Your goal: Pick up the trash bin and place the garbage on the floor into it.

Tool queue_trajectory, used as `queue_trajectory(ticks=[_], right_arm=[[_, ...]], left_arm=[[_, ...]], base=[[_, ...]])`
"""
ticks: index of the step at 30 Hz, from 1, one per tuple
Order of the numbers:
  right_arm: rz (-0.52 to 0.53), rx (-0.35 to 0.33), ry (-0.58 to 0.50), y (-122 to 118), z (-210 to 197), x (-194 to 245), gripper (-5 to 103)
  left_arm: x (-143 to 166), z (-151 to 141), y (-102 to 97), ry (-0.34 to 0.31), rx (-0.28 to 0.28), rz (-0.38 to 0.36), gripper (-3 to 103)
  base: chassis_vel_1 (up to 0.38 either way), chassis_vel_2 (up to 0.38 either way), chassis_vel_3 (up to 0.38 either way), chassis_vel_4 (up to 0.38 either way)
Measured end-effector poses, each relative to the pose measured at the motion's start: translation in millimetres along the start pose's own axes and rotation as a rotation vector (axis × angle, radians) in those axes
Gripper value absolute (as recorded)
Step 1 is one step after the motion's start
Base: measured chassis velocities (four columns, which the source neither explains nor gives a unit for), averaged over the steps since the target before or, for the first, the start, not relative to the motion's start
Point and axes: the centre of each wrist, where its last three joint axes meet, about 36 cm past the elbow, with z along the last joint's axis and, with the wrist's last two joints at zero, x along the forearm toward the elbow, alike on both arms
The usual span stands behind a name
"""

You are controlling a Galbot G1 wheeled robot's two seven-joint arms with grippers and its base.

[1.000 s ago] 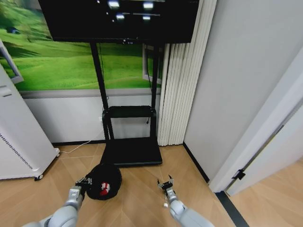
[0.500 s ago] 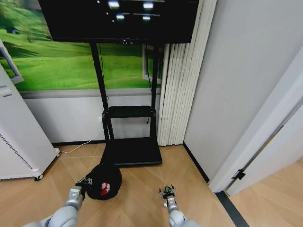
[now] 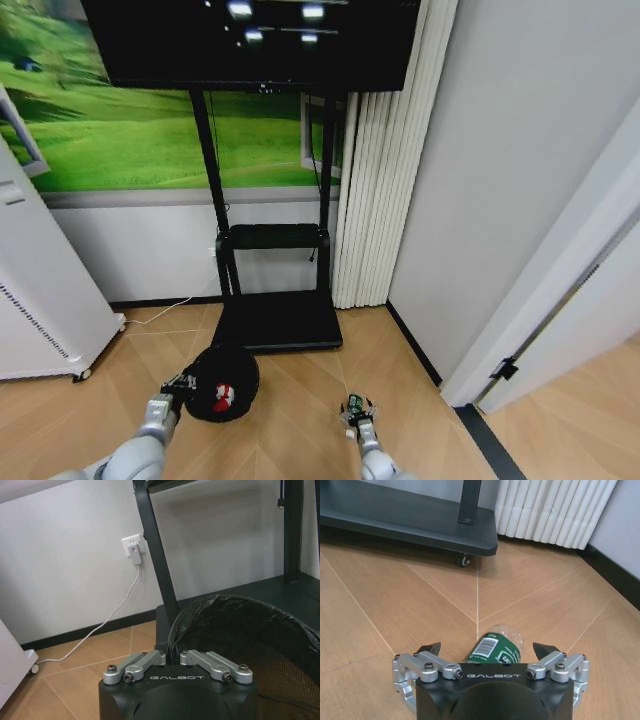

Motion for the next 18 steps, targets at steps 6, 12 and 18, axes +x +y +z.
queue_trajectory(ticks=[6,12,18], right_arm=[[-0.002,-0.011,0.017,-1.3,9.1,1.3,102],[-0.013,-0.036,0.026,8.2,9.1,2.1,99],[-0.018,-0.050,0.033,16.8,7.5,1.1,97]], left_arm=[[0.6,0.4,-1.1,0.001,0.003,0.000,7],[0.9,1.1,-2.5,0.002,0.004,0.000,7],[1.5,0.9,-3.8,0.003,0.008,0.002,7]], base=[[0.000,0.000,0.000,0.000],[0.000,0.000,0.000,0.000],[0.000,0.000,0.000,0.000]])
